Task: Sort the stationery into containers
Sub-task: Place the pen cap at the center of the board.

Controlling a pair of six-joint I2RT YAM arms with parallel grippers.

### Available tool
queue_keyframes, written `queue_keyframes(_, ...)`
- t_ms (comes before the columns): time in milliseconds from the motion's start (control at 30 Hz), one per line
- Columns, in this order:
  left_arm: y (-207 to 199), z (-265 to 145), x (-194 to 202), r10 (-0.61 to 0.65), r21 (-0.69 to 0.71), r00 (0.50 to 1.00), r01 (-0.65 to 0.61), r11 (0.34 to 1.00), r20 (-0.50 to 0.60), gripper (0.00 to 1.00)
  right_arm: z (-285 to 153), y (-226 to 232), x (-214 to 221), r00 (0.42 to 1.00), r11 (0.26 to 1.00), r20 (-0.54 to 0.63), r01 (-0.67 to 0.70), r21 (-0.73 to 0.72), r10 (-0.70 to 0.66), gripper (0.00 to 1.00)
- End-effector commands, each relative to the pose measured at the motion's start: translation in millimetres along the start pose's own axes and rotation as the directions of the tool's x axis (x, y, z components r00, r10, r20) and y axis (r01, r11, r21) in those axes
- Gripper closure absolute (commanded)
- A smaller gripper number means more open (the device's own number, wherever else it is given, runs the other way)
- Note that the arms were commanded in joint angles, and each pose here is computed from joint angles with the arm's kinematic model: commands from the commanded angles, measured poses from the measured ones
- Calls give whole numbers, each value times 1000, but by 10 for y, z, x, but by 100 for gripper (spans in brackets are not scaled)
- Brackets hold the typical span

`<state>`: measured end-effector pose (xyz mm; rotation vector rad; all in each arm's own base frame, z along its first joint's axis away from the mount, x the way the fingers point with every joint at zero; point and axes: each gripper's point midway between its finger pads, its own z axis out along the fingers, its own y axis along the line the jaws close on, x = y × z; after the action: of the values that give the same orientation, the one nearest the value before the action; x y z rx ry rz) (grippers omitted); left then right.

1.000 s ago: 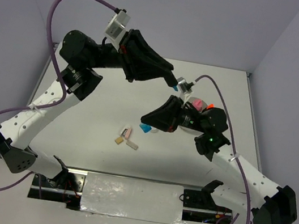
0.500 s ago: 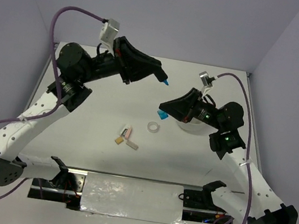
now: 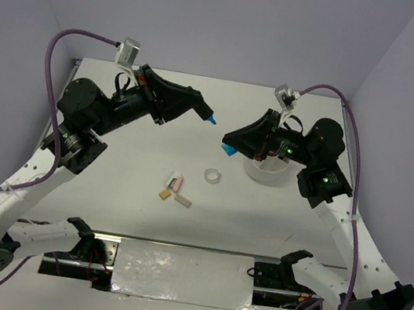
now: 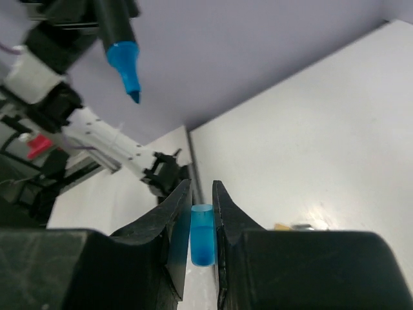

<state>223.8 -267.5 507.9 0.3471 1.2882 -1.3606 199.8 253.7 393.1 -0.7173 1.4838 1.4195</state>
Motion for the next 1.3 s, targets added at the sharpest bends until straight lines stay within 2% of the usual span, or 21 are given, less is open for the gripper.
queue_keyframes(0, 212, -175, -211, -10, -203, 996, 28, 979, 85, 100, -27, -422, 151, 997, 984, -82, 22, 177, -7, 100)
queue_keyframes(33, 292, -218, -192, -17, -250, 996, 38, 967, 84, 100, -20, -711, 284, 992, 965, -122, 45, 259, -13, 100)
queue_keyframes(133, 493, -372, -51, -42, -352, 997, 63, 934, 69, 100, -92, -1206, 826, 969, 906, -223, -2, 423, 107, 100)
queue_keyframes(233, 585, -514, 98, -52, -394, 997, 67, 917, 49, 100, -122, -1492, 1253, 948, 848, -261, -17, 530, 183, 100)
queue_keyframes(333, 555, -620, 97, -31, -402, 998, 47, 914, 47, 100, -30, -1661, 1793, 892, 836, -367, -23, 548, 265, 100)
queue_keyframes(467, 460, -686, 106, -12, -380, 1000, 17, 925, 18, 100, 121, -1687, 2238, 825, 855, -479, -8, 519, 298, 100)
queue_keyframes(567, 447, -756, 167, -10, -382, 1000, 7, 924, -6, 100, 144, -1788, 2458, 795, 841, -507, -6, 541, 332, 100)
queue_keyframes(733, 454, -902, 276, -12, -397, 999, -1, 918, -30, 100, 117, -1914, 2754, 746, 823, -550, 4, 568, 376, 100)
queue_keyframes(800, 440, -964, 311, -8, -399, 999, -9, 917, -41, 100, 111, -1928, 2859, 731, 822, -564, 6, 570, 385, 97)
queue_keyframes(1033, 354, -1080, 395, 23, -352, 998, -42, 935, -58, 100, 259, -1908, 2897, 745, 839, -555, -12, 545, 371, 91)
queue_keyframes(1133, 363, -1103, 415, 22, -357, 998, -43, 933, -61, 100, 283, -1924, 2899, 743, 840, -558, -9, 542, 368, 82)
queue_keyframes(1267, 395, -1139, 451, 18, -376, 997, -44, 926, -74, 100, 284, -1921, 2913, 740, 844, -564, -10, 537, 367, 66)
